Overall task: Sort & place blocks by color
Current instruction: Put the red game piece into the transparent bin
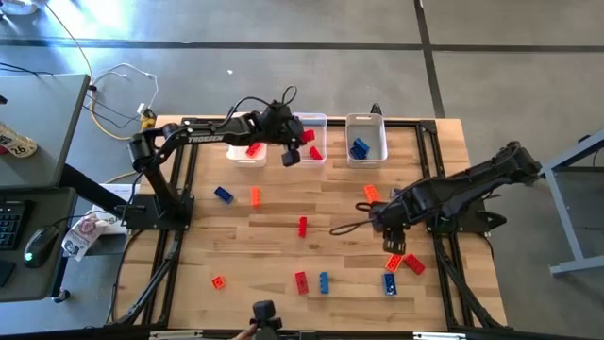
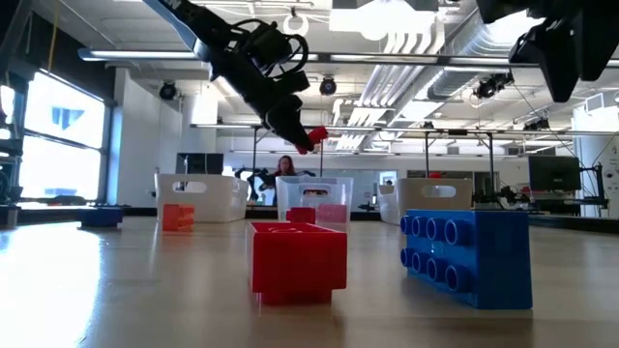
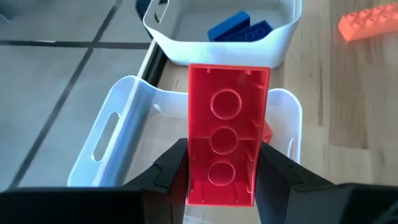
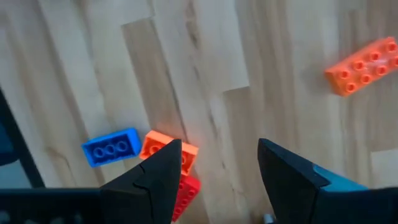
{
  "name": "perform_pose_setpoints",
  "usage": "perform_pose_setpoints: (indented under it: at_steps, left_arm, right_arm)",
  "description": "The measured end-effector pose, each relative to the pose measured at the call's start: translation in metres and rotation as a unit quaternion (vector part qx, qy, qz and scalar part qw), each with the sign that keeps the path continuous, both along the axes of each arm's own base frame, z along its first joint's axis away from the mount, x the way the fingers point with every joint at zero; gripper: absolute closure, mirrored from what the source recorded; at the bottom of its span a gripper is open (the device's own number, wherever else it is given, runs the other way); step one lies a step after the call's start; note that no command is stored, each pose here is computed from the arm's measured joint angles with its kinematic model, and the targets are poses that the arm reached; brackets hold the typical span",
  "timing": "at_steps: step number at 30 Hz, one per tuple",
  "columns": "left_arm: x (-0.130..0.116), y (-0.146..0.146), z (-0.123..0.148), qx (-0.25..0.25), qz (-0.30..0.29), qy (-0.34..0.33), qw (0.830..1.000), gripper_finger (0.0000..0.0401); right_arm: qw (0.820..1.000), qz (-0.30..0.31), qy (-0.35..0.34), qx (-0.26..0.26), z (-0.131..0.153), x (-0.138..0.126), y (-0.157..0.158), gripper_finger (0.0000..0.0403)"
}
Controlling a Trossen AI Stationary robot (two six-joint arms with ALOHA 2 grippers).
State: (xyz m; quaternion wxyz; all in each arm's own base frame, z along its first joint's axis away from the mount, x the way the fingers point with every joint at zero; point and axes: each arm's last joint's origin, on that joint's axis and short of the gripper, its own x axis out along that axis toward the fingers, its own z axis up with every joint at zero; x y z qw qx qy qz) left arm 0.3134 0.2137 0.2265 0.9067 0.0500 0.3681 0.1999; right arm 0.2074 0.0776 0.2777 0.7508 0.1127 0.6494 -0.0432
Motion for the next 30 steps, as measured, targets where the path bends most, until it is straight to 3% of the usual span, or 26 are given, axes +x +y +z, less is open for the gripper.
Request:
perform_pose_setpoints:
  at_steps: [8,19,30]
  left_arm:
    - [0.005,0.003,-0.028,-0.035,-0.005,0.037,0.999,0.0288]
    - [0.008,0.004,-0.046,-0.067,-0.006,0.051,0.996,0.0288]
    - [0.008,0.004,-0.051,-0.085,0.002,0.056,0.995,0.0282]
  right_arm:
    - [0.998,0.061,-0.006,0.000,0.000,-0.007,0.018,0.0206]
    - [0.991,0.134,-0.015,-0.024,-0.001,-0.016,0.037,0.0206]
    - [0.972,0.229,0.027,-0.054,-0.027,-0.009,0.065,0.0206]
